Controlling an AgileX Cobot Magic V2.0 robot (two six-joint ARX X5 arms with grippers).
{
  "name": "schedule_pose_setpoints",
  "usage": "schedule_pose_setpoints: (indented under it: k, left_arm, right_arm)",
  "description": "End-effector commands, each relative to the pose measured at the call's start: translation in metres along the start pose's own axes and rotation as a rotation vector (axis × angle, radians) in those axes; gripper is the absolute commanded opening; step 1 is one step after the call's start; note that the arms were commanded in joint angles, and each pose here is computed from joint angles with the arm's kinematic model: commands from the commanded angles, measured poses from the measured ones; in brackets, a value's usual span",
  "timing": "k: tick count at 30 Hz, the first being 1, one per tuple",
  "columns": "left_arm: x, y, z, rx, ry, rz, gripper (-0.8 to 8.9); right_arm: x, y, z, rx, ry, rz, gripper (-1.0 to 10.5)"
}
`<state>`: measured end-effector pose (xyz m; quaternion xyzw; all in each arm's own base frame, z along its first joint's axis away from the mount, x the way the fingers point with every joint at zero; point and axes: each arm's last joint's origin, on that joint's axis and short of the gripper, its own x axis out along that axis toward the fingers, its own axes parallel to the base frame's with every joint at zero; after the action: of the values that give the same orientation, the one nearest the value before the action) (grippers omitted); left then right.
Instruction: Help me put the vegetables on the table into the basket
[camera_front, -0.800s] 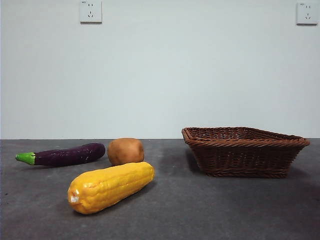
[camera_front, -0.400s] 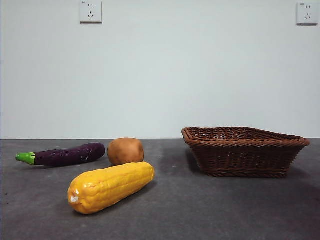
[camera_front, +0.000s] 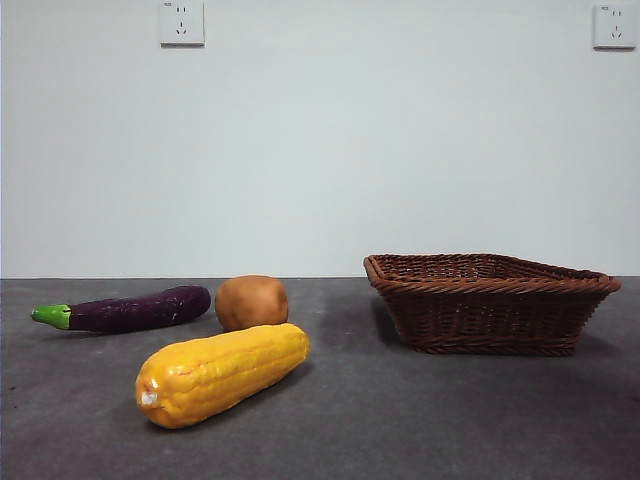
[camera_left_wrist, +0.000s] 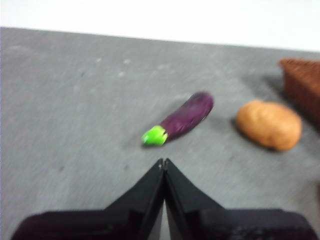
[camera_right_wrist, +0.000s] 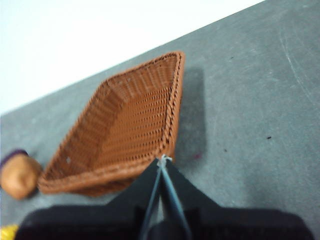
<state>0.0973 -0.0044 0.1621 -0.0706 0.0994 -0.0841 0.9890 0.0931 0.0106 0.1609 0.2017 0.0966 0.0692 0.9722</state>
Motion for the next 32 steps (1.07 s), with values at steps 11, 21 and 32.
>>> schedule_pose_setpoints:
  k: [11, 21, 32]
  left_arm:
    - [-0.026, -0.020, 0.086, -0.018, -0.179, -0.196, -0.05]
    - [-0.031, -0.038, 0.159, -0.097, -0.114, -0.488, -0.04]
    - [0.005, -0.041, 0.183, -0.277, 0.156, -0.779, -0.03]
  right_arm:
    - [-0.020, 0.036, 0.074, 0.044, -0.111, 0.109, 0.0]
    - [-0.022, 0.073, 0.142, 0.030, 0.021, 0.321, 0.0]
    - [-0.004, 0.087, 0.174, 0.103, 0.297, 0.275, 0.0]
